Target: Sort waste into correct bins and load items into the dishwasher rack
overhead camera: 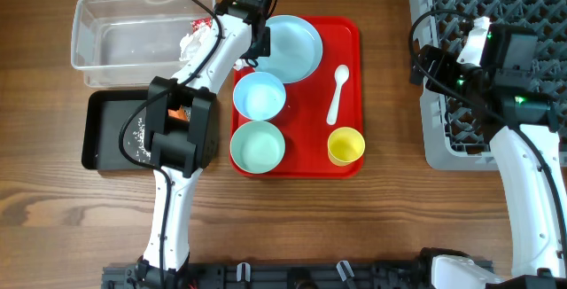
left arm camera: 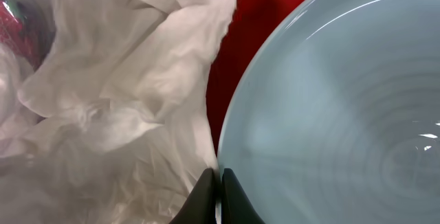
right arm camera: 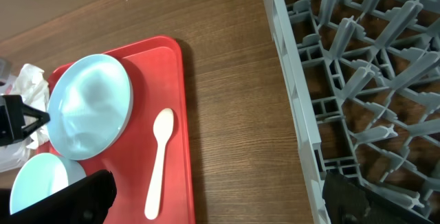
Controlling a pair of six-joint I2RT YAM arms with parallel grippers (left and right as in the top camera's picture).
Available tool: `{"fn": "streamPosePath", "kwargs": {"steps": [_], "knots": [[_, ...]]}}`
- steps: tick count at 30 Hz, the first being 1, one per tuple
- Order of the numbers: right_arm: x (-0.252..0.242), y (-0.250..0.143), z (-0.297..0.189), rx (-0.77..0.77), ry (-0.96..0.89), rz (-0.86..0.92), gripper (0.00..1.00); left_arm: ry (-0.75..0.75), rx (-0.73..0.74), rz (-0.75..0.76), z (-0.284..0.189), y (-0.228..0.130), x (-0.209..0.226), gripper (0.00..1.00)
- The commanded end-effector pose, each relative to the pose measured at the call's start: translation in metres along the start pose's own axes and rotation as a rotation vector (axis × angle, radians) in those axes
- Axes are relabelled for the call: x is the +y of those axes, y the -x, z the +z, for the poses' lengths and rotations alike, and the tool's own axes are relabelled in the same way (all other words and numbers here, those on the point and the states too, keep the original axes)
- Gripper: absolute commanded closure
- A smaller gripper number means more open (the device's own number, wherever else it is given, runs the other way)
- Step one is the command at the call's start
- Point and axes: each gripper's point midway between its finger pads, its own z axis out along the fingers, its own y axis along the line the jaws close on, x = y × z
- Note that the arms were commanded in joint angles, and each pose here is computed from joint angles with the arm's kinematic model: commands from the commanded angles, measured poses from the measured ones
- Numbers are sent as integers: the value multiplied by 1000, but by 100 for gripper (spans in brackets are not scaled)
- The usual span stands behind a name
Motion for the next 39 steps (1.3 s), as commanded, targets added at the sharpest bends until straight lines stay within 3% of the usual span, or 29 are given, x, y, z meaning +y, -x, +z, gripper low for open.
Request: {"fn": "streamPosePath", "kwargs": {"steps": [1,16,17,19,22,30,39], "knots": [[-2,8,-1,-17,-15,-13,0,-18,-1,3,2,0,-8,96],[-2,7,-1,-14,-15,-12,0,-103,-69,92,-11,-2,-72,96],[-2,7,-1,-14,-15,-12,0,-103,-69,92,-11,-2,-73,94],[-2,7,-1,-14,-16,-13,0,-103,-70,92,-11,-2,-73,60],[-2,7,-1,-14,-16,-13,0,-107,-83,85,-16,3,-71,47],[-2,7,-1,-15,-16,-14,0,-71,-160,8,-38,30,-47,34],[-2,8,-1,-16,-15,-12,0,-137,-200,-117,-32,55,-25,39]]}}
